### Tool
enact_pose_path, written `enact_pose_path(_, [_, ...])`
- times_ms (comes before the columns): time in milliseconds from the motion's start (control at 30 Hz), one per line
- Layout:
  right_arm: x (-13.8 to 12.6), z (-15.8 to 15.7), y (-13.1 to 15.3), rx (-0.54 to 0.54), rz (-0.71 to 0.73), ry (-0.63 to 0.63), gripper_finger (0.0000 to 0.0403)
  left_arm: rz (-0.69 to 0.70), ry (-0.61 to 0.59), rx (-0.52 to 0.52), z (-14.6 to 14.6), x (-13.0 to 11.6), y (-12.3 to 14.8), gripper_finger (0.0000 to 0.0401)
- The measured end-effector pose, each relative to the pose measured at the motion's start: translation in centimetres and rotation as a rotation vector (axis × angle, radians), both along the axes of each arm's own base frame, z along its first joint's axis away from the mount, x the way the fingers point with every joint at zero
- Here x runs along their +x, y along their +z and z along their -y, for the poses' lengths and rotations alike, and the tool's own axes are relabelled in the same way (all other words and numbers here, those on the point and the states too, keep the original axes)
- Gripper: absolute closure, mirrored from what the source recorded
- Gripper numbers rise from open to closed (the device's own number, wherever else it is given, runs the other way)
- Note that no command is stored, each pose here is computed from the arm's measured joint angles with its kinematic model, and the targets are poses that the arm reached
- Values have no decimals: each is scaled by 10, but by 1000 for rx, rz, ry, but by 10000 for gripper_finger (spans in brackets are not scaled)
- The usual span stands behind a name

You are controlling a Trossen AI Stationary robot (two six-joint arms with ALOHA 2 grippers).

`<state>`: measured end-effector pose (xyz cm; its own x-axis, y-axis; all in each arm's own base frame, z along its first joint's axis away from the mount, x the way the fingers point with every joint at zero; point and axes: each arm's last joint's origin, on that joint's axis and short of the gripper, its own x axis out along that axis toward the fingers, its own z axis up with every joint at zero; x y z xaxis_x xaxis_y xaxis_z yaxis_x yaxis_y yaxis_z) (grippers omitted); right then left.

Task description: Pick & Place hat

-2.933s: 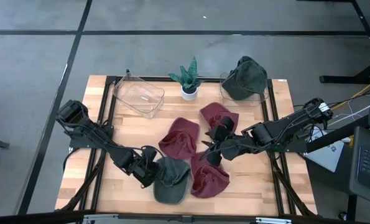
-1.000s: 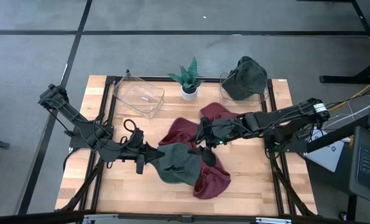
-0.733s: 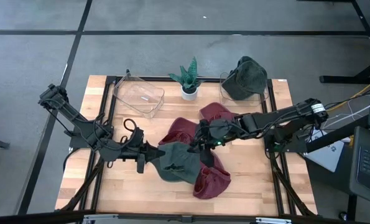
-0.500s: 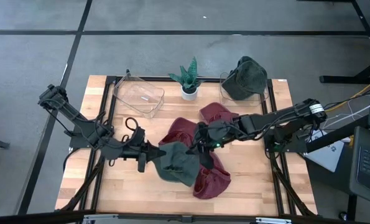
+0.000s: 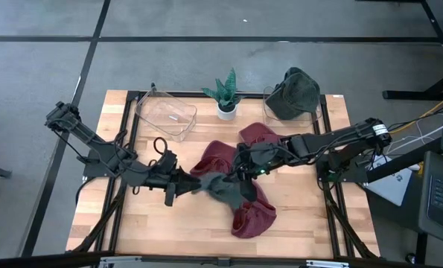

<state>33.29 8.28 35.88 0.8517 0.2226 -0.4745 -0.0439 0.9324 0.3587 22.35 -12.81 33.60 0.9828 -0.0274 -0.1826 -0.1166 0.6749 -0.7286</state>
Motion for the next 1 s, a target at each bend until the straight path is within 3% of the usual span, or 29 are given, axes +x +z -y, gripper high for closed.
enact_pose_path(200, [-8,4,5,-54,-100,-56,381,-2,21,21,-5,2,0,253])
enact_pose_path(600, [-50,22,39,-274,-400,-333,381,26,81,80,-25,-2,10,270])
enact_pose_path(833, [-83,34,64,-392,-526,-462,381,39,104,270,-48,-19,24,281])
enact_pose_path(1000, [-99,51,83,-424,-490,-539,381,83,136,410,-66,-35,38,288])
